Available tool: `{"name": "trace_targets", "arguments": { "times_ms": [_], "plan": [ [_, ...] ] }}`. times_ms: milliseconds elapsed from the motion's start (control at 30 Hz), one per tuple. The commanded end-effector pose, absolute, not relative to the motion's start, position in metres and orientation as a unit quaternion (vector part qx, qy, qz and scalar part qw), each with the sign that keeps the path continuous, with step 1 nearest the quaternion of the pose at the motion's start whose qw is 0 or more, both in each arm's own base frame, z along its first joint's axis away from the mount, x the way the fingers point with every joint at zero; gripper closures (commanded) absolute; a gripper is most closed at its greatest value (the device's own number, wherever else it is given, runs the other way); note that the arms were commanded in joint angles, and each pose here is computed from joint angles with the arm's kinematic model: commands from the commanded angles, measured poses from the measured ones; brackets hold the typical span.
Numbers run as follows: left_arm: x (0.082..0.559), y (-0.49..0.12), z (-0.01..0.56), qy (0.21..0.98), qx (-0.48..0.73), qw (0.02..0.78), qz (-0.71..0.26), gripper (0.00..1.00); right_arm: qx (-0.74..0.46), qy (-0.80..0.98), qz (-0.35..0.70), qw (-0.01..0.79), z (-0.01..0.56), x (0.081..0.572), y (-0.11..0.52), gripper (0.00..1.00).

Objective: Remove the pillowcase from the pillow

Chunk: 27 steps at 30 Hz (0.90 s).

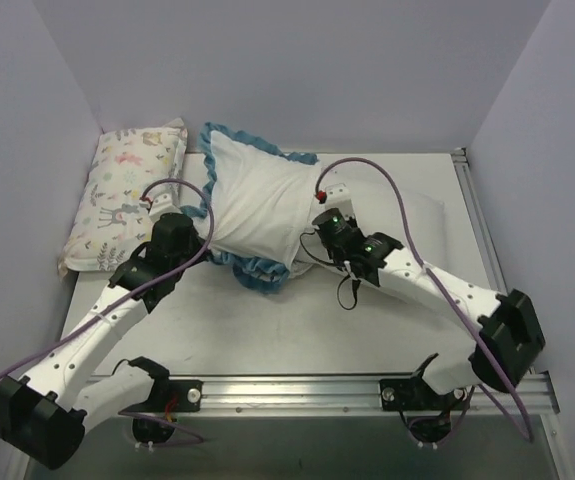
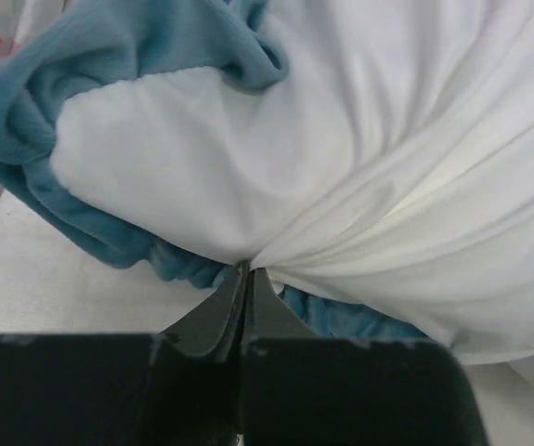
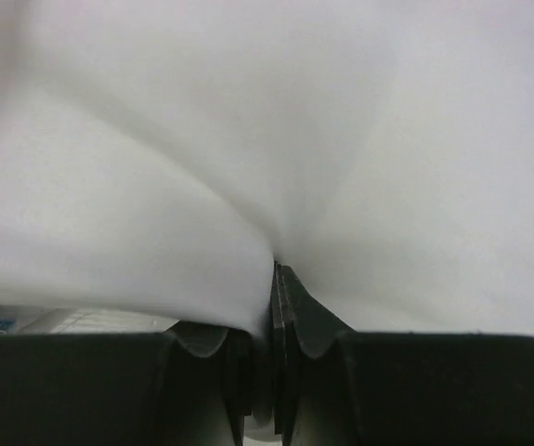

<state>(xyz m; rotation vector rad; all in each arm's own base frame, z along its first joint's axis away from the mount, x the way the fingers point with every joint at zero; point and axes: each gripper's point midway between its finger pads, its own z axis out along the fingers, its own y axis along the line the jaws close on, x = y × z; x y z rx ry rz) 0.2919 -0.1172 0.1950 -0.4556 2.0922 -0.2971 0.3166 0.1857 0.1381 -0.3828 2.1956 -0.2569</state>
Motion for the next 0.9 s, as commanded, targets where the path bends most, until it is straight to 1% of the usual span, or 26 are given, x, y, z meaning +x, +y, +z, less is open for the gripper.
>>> {"name": "trace_targets", "arguments": {
  "times_ms": [0,33,100,200,233,367,433,467,500,533,567,600,700,733,767,867],
  "plan": [
    [0.315,-0.065,0.212,0.825,-0.247,0.503,-0.076,1.00,-0.077,0.897,-0.137,0.413,0.162,0.300,0.121,1.00],
    [0.316,-0.056,0.207,0.826,-0.254,0.499,-0.064,1.00,-0.070,0.900,-0.146,0.404,0.165,0.297,0.111,1.00],
    [0.320,-0.024,0.197,0.820,-0.292,0.490,-0.037,1.00,-0.039,0.899,-0.143,0.413,0.183,0.300,0.093,1.00],
    [0.323,0.008,0.191,0.807,-0.333,0.486,-0.036,1.00,-0.012,0.900,-0.133,0.415,0.196,0.299,0.076,1.00],
    [0.326,0.004,0.192,0.808,-0.330,0.485,-0.057,1.00,-0.005,0.903,-0.121,0.413,0.199,0.300,0.074,1.00],
    [0.332,0.003,0.187,0.813,-0.330,0.475,-0.063,1.00,0.005,0.902,-0.121,0.415,0.209,0.305,0.067,1.00],
    [0.338,-0.013,0.192,0.821,-0.303,0.473,-0.100,1.00,-0.001,0.903,-0.103,0.416,0.213,0.303,0.072,1.00],
    [0.341,-0.026,0.197,0.821,-0.280,0.479,-0.131,0.94,-0.003,0.903,-0.091,0.420,0.216,0.303,0.076,1.00],
    [0.344,-0.041,0.204,0.818,-0.254,0.489,-0.164,0.78,-0.005,0.902,-0.081,0.423,0.219,0.302,0.079,1.00],
    [0.345,-0.070,0.215,0.816,-0.213,0.494,-0.211,0.62,-0.005,0.902,-0.076,0.425,0.218,0.302,0.081,1.00],
    [0.346,-0.081,0.217,0.820,-0.198,0.491,-0.218,0.48,-0.004,0.903,-0.075,0.423,0.217,0.302,0.082,1.00],
    [0.344,-0.093,0.219,0.824,-0.181,0.488,-0.225,0.25,-0.006,0.904,-0.075,0.421,0.215,0.302,0.082,1.00],
    [0.341,-0.133,0.226,0.830,-0.125,0.474,-0.266,0.12,-0.006,0.907,-0.081,0.414,0.207,0.300,0.080,1.00],
    [0.339,-0.147,0.230,0.826,-0.105,0.472,-0.289,0.10,-0.005,0.907,-0.081,0.414,0.206,0.301,0.080,1.00],
    [0.332,-0.165,0.232,0.829,-0.081,0.464,-0.303,0.02,-0.005,0.907,-0.080,0.414,0.205,0.301,0.080,1.00],
    [0.323,-0.182,0.224,0.837,-0.057,0.456,-0.298,0.03,-0.004,0.907,-0.079,0.414,0.205,0.300,0.079,1.00]
  ]
}}
